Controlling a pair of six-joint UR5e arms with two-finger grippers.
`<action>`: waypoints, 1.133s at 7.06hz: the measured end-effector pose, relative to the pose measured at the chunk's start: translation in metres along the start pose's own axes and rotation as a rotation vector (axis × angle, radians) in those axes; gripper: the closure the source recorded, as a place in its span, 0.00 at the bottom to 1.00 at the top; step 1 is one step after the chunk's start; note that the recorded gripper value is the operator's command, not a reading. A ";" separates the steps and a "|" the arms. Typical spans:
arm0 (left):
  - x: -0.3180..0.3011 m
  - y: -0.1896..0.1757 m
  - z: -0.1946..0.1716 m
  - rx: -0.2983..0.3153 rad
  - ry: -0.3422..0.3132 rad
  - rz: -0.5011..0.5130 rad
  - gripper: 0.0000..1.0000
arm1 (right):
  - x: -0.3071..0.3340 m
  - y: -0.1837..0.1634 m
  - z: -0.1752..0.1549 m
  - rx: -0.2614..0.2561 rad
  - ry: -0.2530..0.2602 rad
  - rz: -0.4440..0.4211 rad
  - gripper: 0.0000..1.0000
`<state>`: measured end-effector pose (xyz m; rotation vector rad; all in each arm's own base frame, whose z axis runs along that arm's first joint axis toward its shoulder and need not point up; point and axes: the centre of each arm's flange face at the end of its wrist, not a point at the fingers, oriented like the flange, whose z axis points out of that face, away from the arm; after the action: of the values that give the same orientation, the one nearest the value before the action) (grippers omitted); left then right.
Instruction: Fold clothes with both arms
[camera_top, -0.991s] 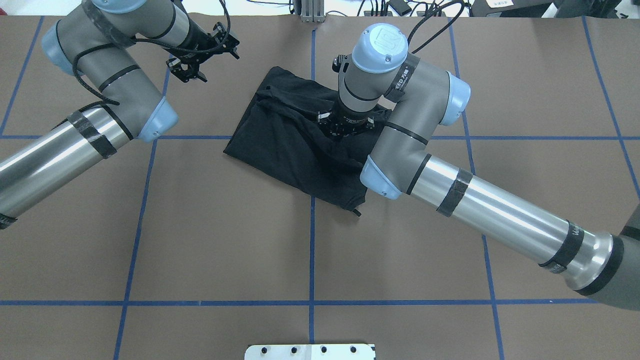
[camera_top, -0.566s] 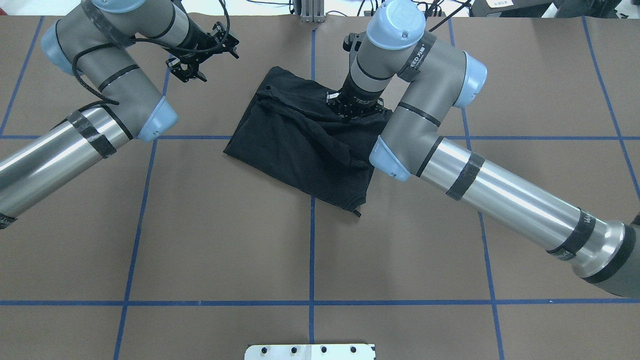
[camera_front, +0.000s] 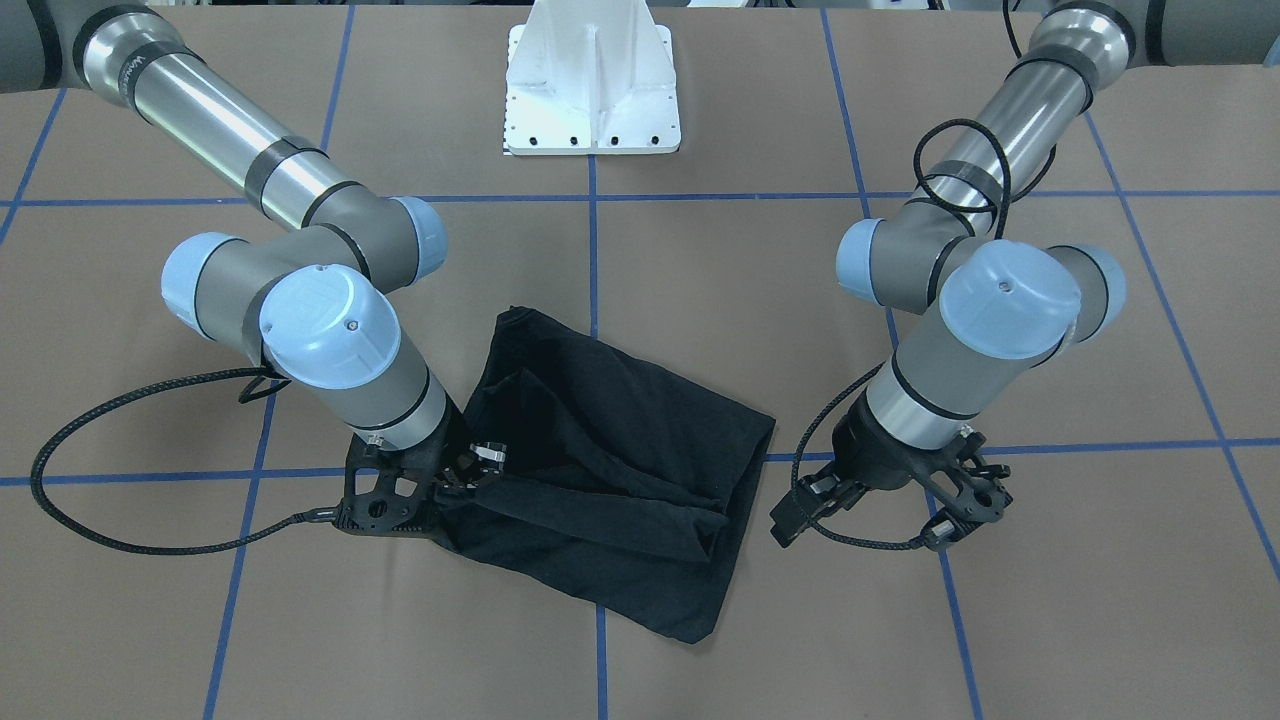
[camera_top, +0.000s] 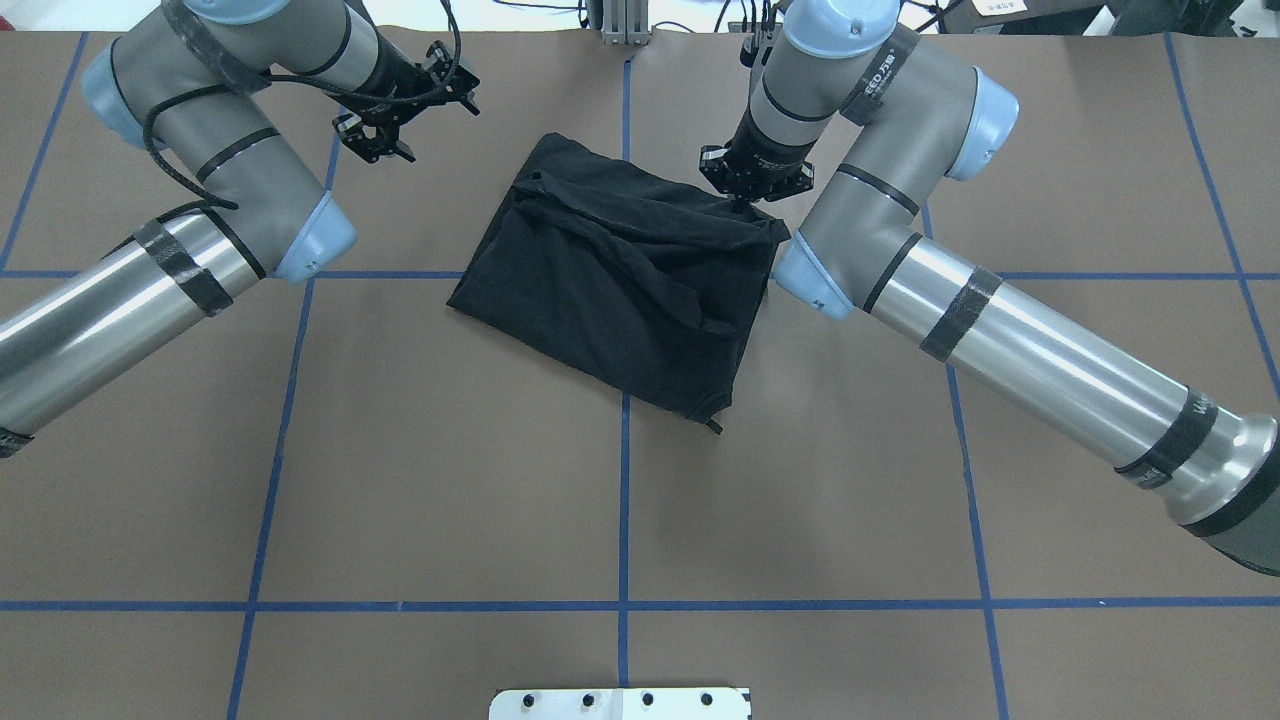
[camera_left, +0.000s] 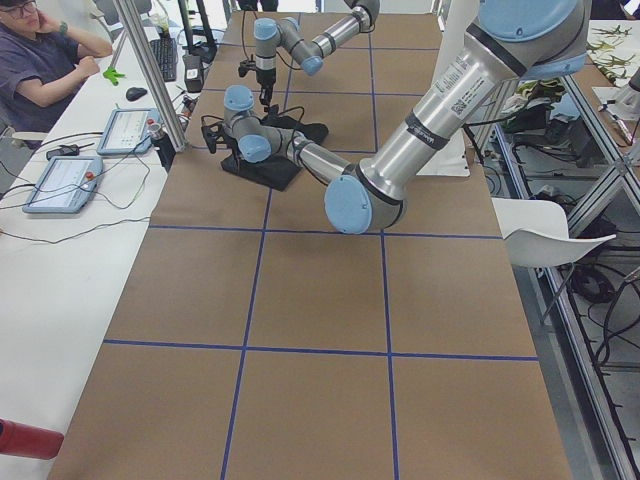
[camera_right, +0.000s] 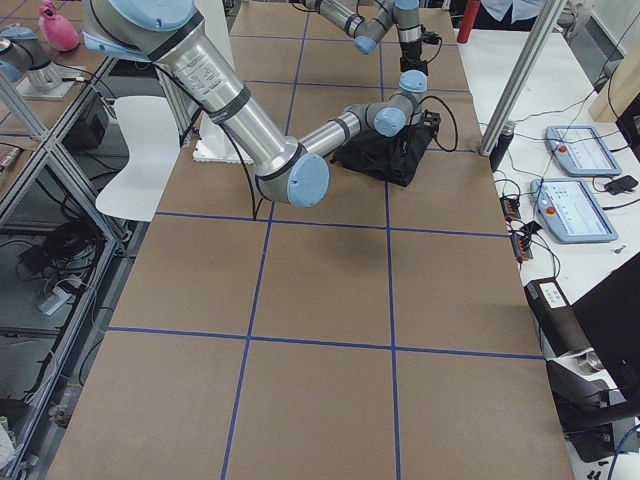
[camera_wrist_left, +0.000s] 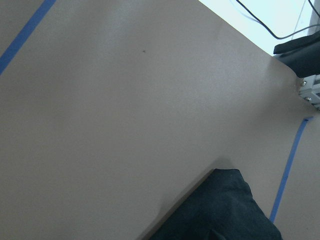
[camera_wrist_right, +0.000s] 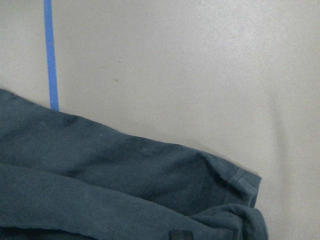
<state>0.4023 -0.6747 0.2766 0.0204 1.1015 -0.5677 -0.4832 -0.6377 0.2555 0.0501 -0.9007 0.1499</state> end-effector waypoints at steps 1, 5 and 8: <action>0.000 0.000 0.000 0.000 0.000 0.000 0.00 | -0.010 0.009 0.000 -0.008 -0.011 -0.014 0.45; -0.007 -0.001 0.001 0.000 -0.005 0.001 0.00 | -0.049 0.070 -0.006 -0.043 -0.079 -0.110 0.24; -0.033 0.002 -0.003 -0.004 -0.010 0.001 0.00 | -0.040 0.094 0.018 -0.067 -0.053 -0.145 0.34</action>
<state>0.3902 -0.6580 0.3024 0.0151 1.0927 -0.5639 -0.5364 -0.5507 0.2333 0.0567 -0.9510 -0.0169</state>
